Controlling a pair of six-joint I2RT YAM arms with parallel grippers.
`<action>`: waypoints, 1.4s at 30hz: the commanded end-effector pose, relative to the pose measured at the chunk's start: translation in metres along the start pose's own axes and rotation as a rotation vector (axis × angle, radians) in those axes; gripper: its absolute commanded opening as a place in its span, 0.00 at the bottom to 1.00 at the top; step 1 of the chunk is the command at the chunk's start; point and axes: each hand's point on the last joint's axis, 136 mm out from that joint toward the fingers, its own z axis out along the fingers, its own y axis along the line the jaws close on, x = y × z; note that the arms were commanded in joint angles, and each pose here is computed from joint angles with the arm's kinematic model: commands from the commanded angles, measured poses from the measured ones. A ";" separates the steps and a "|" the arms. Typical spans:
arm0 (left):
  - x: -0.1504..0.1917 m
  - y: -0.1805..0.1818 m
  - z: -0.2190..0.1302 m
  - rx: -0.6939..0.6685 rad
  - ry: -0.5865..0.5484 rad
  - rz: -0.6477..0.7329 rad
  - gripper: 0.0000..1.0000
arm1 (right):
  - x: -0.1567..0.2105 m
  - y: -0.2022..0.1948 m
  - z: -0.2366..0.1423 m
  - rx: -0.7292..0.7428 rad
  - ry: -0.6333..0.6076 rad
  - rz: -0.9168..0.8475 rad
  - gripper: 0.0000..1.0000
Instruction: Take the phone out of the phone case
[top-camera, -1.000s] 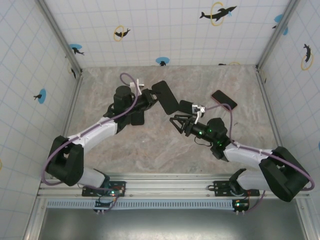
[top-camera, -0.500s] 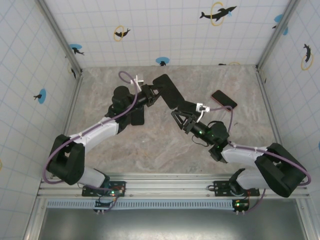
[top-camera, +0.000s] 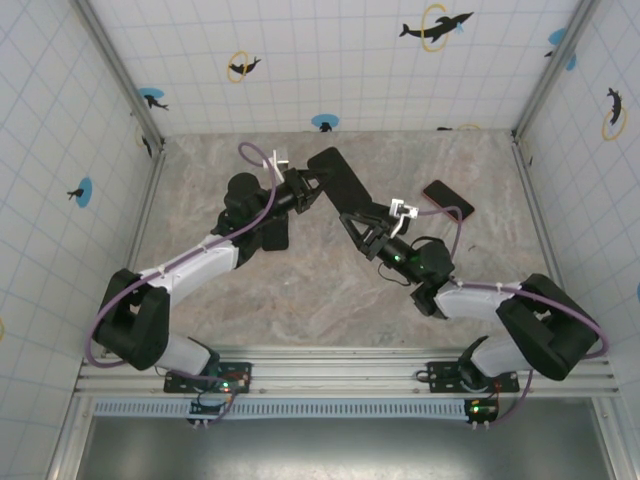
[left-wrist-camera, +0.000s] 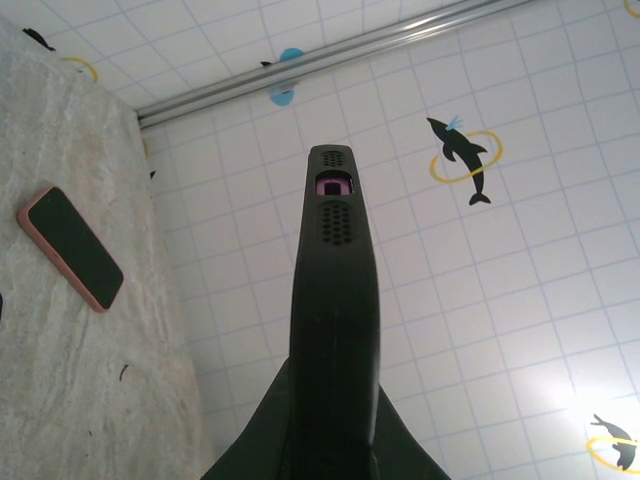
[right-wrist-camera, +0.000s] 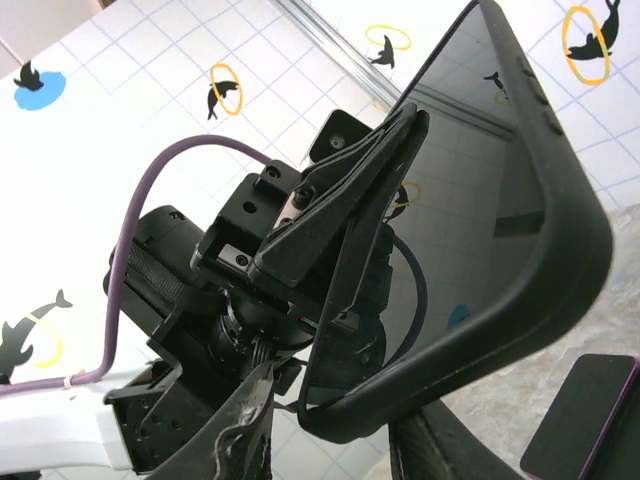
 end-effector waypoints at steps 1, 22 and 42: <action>-0.004 -0.042 -0.005 0.114 -0.022 0.066 0.07 | -0.019 0.024 0.009 -0.088 -0.065 -0.026 0.29; -0.019 -0.044 -0.038 0.094 -0.364 0.170 0.06 | -0.043 0.003 -0.008 0.021 -0.222 0.088 0.41; 0.006 -0.040 -0.025 0.248 -0.385 0.019 0.05 | -0.064 0.012 -0.005 -0.106 -0.292 0.223 0.25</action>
